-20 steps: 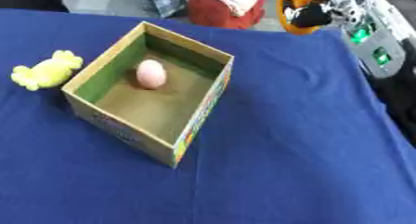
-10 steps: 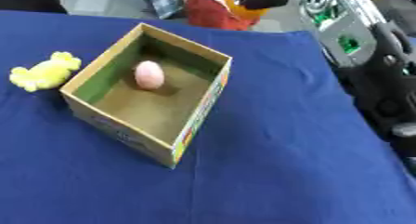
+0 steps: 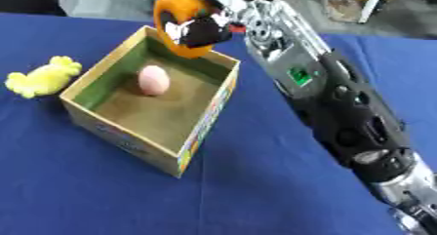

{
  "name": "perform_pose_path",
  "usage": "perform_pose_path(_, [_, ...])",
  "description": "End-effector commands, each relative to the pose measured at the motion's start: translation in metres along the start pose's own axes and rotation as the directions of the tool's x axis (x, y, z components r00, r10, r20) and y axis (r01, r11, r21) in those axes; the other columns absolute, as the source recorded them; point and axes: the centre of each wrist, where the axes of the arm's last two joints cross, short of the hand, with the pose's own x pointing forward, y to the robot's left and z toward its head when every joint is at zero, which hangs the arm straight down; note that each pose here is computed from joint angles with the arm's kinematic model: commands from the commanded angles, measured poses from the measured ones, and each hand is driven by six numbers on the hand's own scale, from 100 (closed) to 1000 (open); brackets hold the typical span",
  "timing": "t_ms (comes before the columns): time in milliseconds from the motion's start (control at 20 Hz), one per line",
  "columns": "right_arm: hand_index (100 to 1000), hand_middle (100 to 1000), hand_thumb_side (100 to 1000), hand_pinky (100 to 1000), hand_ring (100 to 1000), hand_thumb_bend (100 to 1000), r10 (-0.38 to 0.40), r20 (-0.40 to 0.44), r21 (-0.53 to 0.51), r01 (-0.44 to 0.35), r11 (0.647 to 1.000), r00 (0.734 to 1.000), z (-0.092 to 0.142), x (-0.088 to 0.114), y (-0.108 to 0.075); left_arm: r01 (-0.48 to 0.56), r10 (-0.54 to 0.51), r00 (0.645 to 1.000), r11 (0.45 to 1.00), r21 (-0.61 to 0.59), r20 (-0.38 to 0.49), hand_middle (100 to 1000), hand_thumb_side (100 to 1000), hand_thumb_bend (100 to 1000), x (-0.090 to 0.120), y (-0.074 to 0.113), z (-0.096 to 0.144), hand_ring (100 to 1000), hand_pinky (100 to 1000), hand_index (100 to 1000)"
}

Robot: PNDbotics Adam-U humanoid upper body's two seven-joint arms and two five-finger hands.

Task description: Pick up objects on the table and place them in the box.

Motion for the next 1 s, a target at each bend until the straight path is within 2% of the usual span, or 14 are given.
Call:
perform_pose_path(50, [416,299,312,395,449,100,0.009,0.027,0.030,-0.009,1.000,1.000,-0.004,0.009,0.012,0.003,-0.004,0.999,1.000,0.026,0.032,526,652,100,0.005,0.007,-0.008,615,335,785])
perform_pose_path(200, [426,308,311,401,457,100,-0.002,0.018,0.087,0.000,0.996,1.000,-0.007,0.007,0.035,-0.001,0.000,0.999,1.000,0.028,0.032,526,652,100,0.005,0.007,-0.008,615,335,785])
perform_pose_path(400, [472,352,335,431,485,100,0.013,-0.006,0.128,-0.012,0.992,1.000,-0.010,-0.001,0.051,-0.001,0.000,1.000,1.000,0.029,0.030,525,652,100,0.005,0.007,-0.008,615,334,785])
perform_pose_path(500, [524,397,394,455,514,100,0.026,-0.011,0.152,-0.024,0.988,1.000,-0.010,-0.004,0.056,-0.001,0.000,1.000,1.000,0.029,0.029,525,652,100,0.005,0.007,-0.007,615,334,784])
perform_pose_path(550, [614,460,462,486,555,100,0.034,-0.009,0.164,-0.032,0.986,0.999,-0.011,-0.005,0.058,-0.001,0.000,1.000,1.000,0.028,0.028,525,651,100,0.004,0.006,-0.007,615,334,784])
perform_pose_path(600, [634,473,474,493,564,100,0.043,-0.007,0.176,-0.041,0.983,0.999,-0.011,-0.006,0.059,-0.001,0.000,1.000,1.000,0.027,0.028,525,651,100,0.004,0.006,-0.007,615,334,784])
perform_pose_path(650, [700,521,526,516,603,100,0.051,-0.004,0.189,-0.049,0.981,0.999,-0.011,-0.007,0.059,0.000,0.000,1.000,1.000,0.027,0.027,525,651,100,0.004,0.006,-0.007,615,334,784])
perform_pose_path(800, [782,601,608,551,673,100,0.076,0.002,0.241,-0.075,0.968,0.997,-0.012,-0.010,0.060,0.000,-0.001,1.000,1.000,0.024,0.025,525,651,100,0.004,0.006,-0.006,615,334,784])
perform_pose_path(850, [824,655,677,575,723,100,0.083,0.001,0.257,-0.081,0.963,0.997,-0.013,-0.012,0.060,0.000,-0.001,1.000,1.000,0.023,0.025,525,653,100,0.004,0.006,-0.006,615,334,785])
perform_pose_path(900, [845,686,714,589,747,153,0.089,-0.002,0.271,-0.085,0.959,0.996,-0.013,-0.013,0.060,0.002,-0.002,1.000,1.000,0.020,0.023,525,653,100,0.004,0.006,-0.006,615,334,785])
perform_pose_path(950, [875,731,775,610,782,341,0.098,-0.004,0.280,-0.092,0.955,0.995,-0.013,-0.015,0.058,0.004,-0.004,1.000,1.000,0.018,0.020,525,655,100,0.004,0.006,-0.006,615,334,786])
perform_pose_path(1000, [886,748,793,618,795,415,0.100,-0.008,0.285,-0.094,0.954,0.995,-0.013,-0.017,0.056,0.006,-0.007,1.000,1.000,0.017,0.016,525,655,100,0.004,0.006,-0.006,615,334,786])
